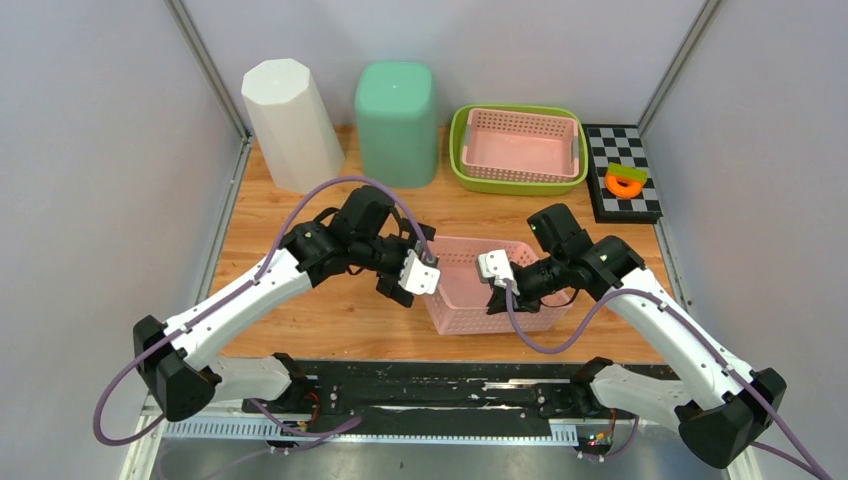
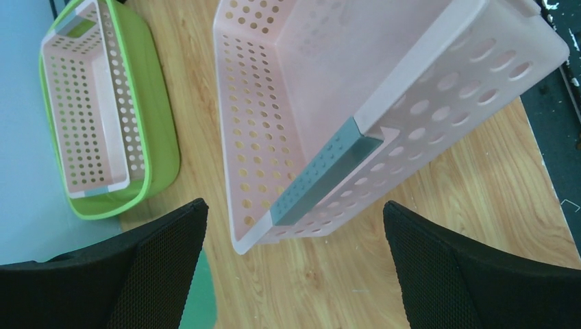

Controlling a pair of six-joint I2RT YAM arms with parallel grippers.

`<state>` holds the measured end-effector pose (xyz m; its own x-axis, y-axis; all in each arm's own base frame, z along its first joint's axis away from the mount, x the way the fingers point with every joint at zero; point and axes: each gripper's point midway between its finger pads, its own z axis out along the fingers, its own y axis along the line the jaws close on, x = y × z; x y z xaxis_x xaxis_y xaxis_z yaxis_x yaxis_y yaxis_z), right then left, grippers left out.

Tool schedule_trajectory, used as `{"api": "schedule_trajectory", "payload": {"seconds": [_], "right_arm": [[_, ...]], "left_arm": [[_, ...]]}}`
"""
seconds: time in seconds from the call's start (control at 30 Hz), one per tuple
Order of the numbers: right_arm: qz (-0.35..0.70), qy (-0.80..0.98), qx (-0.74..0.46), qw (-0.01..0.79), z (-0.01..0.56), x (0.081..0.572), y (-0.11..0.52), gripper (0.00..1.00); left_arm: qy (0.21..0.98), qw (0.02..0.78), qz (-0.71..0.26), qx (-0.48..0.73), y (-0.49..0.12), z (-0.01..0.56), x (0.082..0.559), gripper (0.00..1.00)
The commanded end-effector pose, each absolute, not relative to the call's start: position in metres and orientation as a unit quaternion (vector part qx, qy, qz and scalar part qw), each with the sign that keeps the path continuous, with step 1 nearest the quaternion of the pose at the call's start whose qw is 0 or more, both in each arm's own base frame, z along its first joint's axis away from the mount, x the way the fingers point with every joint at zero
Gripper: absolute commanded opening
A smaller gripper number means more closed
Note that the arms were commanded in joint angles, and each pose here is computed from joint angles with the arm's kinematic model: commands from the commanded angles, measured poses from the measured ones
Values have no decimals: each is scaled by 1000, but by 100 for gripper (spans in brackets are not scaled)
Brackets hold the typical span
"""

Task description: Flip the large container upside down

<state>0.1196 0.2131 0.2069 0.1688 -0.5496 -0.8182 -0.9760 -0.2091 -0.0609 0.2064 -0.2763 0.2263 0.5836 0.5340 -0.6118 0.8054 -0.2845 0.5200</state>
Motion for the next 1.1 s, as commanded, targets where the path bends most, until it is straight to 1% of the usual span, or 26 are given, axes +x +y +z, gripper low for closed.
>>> {"api": "schedule_trajectory", "payload": {"seconds": [0.0, 0.3, 0.53, 0.63, 0.87, 1.0, 1.07], "right_arm": [[365, 522, -705, 312, 216, 108, 217, 3], [366, 522, -706, 308, 213, 108, 217, 3], [365, 522, -708, 305, 211, 108, 217, 3], [366, 522, -708, 305, 211, 108, 217, 3], [368, 523, -707, 302, 210, 108, 217, 3], [366, 521, -709, 303, 210, 107, 217, 3], [367, 520, -708, 304, 210, 107, 217, 3]], "left_arm": [[425, 406, -134, 798, -282, 224, 210, 99], [419, 387, -113, 814, -292, 212, 205, 87], [414, 391, -107, 815, -286, 225, 202, 80], [411, 393, -111, 815, -286, 232, 200, 73], [415, 385, -121, 815, -294, 226, 202, 68], [418, 380, -122, 816, -297, 219, 204, 60], [419, 379, -120, 816, -297, 218, 205, 59]]}}
